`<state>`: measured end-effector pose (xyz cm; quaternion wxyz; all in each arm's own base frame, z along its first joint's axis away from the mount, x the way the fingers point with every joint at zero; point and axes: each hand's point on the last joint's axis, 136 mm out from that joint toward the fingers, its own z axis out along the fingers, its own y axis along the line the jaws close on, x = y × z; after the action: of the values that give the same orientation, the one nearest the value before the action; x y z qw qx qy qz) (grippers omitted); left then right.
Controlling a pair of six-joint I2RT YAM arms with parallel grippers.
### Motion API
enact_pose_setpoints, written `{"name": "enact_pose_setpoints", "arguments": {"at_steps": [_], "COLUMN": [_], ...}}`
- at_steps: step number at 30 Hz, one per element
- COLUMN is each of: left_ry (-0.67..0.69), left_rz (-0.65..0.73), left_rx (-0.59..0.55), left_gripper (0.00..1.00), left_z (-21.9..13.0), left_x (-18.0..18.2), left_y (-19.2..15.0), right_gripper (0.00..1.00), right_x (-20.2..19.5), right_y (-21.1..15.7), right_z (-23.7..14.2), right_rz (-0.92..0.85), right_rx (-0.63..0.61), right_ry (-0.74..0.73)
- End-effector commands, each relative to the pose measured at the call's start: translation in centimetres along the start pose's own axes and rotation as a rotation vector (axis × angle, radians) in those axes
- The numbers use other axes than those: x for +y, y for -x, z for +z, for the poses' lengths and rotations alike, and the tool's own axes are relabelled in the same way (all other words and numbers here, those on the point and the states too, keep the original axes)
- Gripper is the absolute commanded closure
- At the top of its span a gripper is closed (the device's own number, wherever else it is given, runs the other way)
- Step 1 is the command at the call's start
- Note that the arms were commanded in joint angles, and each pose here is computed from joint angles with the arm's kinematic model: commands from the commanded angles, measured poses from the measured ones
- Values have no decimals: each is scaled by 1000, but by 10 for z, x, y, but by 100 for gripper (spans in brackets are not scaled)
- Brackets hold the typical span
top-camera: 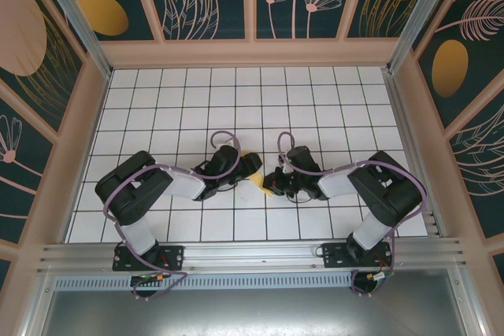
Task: Fold a paper plane with a square sheet of paper (pick it up from the middle)
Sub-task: Fold the wing for the fifth time at the center of the table.
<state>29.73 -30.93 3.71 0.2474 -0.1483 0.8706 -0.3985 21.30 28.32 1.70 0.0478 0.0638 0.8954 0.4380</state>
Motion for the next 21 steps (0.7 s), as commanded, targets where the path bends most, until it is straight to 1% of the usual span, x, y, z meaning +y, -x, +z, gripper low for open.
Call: {"name": "enact_pose_setpoints", "arguments": {"at_steps": [1,10,21], "left_ry": [141,126,146], "left_rz": [11,109,130], "left_rx": [-31,-17,-26], "left_gripper": [46,45,44], "left_z": [-6,-4,-6], "left_x": [45,48,61], "left_y": [13,33,69], "right_gripper": [100,100,100], "right_x": [-33,-35,-30], "right_y": [-19,-22,-23], "right_z": [4,5,5], "right_rz": [42,29,14], "right_rx": [61,81,93], "right_ry": [-125,-137,-120]}}
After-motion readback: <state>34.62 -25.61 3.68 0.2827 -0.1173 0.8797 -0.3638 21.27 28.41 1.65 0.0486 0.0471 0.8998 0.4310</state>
